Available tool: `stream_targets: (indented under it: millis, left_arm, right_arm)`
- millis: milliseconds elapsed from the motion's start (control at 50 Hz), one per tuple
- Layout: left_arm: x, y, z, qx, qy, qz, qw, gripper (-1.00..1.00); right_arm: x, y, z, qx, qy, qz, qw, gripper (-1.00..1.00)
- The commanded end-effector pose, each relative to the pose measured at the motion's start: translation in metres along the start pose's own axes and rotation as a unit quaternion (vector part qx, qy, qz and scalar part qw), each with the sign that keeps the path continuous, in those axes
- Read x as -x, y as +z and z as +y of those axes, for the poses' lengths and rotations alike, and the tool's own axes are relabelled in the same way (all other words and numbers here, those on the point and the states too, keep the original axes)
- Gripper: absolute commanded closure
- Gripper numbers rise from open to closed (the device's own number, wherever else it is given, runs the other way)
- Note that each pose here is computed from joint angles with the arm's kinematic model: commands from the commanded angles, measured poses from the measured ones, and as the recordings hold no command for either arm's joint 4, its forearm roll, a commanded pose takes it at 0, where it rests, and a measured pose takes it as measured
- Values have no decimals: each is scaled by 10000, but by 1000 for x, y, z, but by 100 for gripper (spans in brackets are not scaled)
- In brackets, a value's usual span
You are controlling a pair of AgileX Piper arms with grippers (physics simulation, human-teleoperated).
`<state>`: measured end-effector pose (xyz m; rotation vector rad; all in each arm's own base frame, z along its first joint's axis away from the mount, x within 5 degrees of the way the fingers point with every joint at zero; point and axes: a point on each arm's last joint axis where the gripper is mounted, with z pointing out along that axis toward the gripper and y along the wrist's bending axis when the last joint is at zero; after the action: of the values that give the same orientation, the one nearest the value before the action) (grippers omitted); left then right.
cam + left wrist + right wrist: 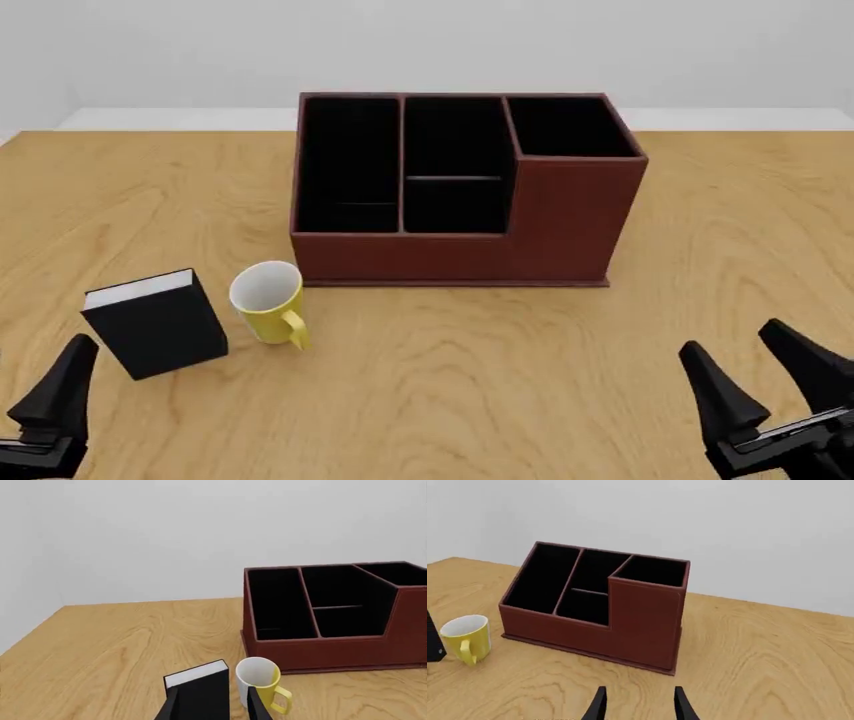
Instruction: Pick up the yellow and white mug and place it to the right of the caddy.
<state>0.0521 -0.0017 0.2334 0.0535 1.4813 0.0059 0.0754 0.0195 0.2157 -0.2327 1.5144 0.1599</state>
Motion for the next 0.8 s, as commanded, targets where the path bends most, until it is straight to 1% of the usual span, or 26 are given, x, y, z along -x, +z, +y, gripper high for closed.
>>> stream_targets:
  millis: [20,140,220,240,320,500,520,560,640,800]
  left_arm:
    - [8,-2,0,-8,45,-37,10000,-100]
    - [9,-2,0,8,62,-26,10000,-100]
    - [8,-2,1,25,82,-1,10000,-100]
    - [8,-2,1,27,89,10,10000,-100]
    - [6,-2,1,33,96,33,9999,-100]
    - [8,-2,0,1,84,44,10000,-100]
    - [7,-2,0,12,103,60,9999,-100]
    - [5,-2,1,31,143,82,9999,-100]
    - [9,-2,0,-36,116,59,9999,-100]
    - [12,-3,0,0,104,36,9999,-100]
  right_arm:
    - [0,12,9,479,-94,16,9988,-100]
    - [-1,17,13,662,-63,21,9978,-100]
    - [-2,20,14,703,-55,35,9975,-100]
    - [-2,21,15,772,-37,40,9970,-100]
    - [-2,24,19,912,-101,33,9958,-100]
    - [-5,34,28,1216,-148,39,9925,-100]
    - [-6,36,30,1264,-191,25,9918,-100]
    - [-7,38,31,1304,-220,41,9912,-100]
    - [-11,46,36,1385,-213,75,9901,-100]
    - [-17,54,42,1506,-193,61,9884,-100]
